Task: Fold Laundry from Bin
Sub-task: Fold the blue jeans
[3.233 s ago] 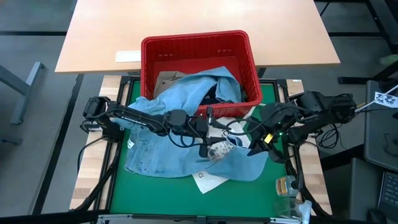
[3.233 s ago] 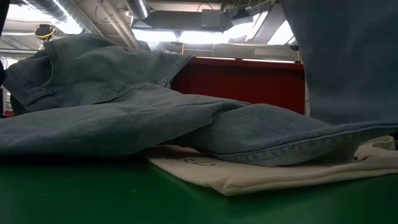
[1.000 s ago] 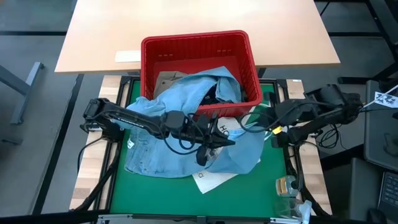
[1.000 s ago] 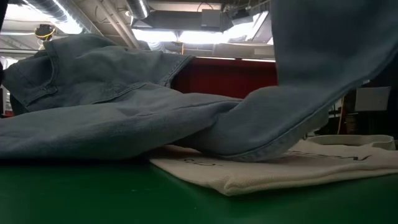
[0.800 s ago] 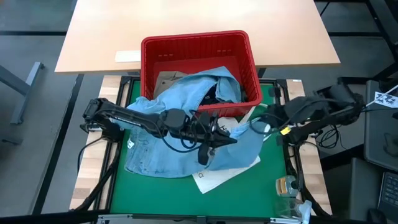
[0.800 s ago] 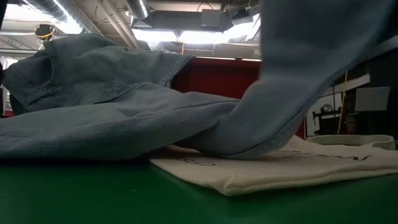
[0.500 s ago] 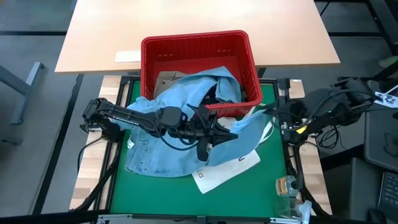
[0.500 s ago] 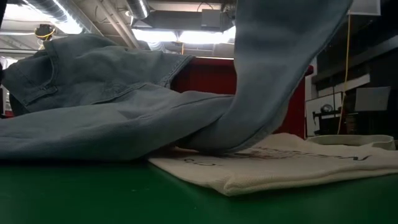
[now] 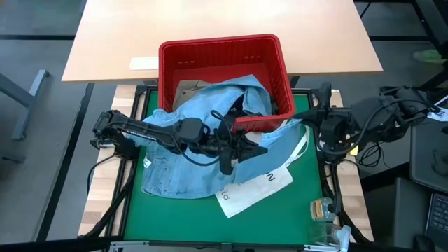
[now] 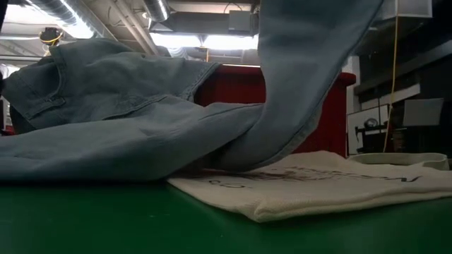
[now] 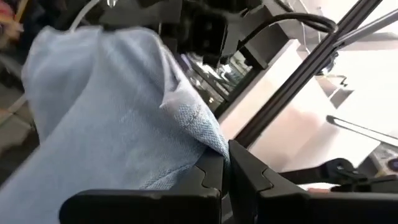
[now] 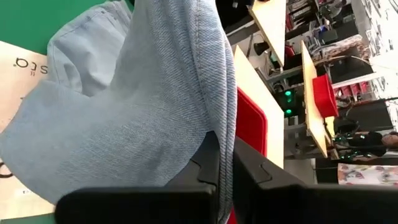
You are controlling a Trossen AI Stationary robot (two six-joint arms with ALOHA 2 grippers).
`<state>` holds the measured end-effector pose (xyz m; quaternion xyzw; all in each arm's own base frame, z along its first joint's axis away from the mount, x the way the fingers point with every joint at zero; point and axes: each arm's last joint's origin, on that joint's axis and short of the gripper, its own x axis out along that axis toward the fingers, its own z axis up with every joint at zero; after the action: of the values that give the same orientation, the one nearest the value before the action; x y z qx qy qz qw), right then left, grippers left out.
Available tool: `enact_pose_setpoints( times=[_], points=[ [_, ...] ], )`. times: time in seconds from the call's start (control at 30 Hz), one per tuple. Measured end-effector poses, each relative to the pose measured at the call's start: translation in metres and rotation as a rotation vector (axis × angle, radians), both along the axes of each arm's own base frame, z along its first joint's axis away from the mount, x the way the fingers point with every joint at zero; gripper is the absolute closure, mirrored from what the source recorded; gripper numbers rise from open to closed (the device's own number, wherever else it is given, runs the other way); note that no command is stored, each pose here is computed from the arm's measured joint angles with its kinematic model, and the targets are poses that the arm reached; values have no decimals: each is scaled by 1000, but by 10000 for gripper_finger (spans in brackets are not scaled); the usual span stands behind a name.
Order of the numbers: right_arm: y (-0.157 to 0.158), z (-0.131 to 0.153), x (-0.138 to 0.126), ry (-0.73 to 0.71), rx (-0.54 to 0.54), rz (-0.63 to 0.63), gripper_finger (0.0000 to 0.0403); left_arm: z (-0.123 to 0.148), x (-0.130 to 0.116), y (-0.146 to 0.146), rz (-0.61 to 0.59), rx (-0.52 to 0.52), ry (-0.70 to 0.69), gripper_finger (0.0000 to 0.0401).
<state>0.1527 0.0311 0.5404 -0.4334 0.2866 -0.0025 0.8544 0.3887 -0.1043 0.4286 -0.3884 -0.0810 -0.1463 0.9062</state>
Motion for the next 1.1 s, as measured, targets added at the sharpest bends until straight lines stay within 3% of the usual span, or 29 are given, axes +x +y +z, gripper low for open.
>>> enact_pose_setpoints(
  times=[0.23, 0.37, 0.67, 0.97, 1.1],
  points=[
    [5, -5, -2, 67, 192, 127, 387, -17, 1, -3, -15, -13, 207, 395],
    [7, -9, -5, 119, 349, 144, 387, -19, 1, -4, 27, 30, 220, 395],
    [12, -15, 1, 167, 605, 62, 387, -23, 2, 0, 118, 69, 242, 395],
    [15, -17, 6, 186, 896, -113, 386, -33, 3, 4, 168, 239, 315, 394],
    [25, -27, 13, 292, 933, -59, 386, -39, 1, 2, 162, 280, 376, 394]
  ],
)
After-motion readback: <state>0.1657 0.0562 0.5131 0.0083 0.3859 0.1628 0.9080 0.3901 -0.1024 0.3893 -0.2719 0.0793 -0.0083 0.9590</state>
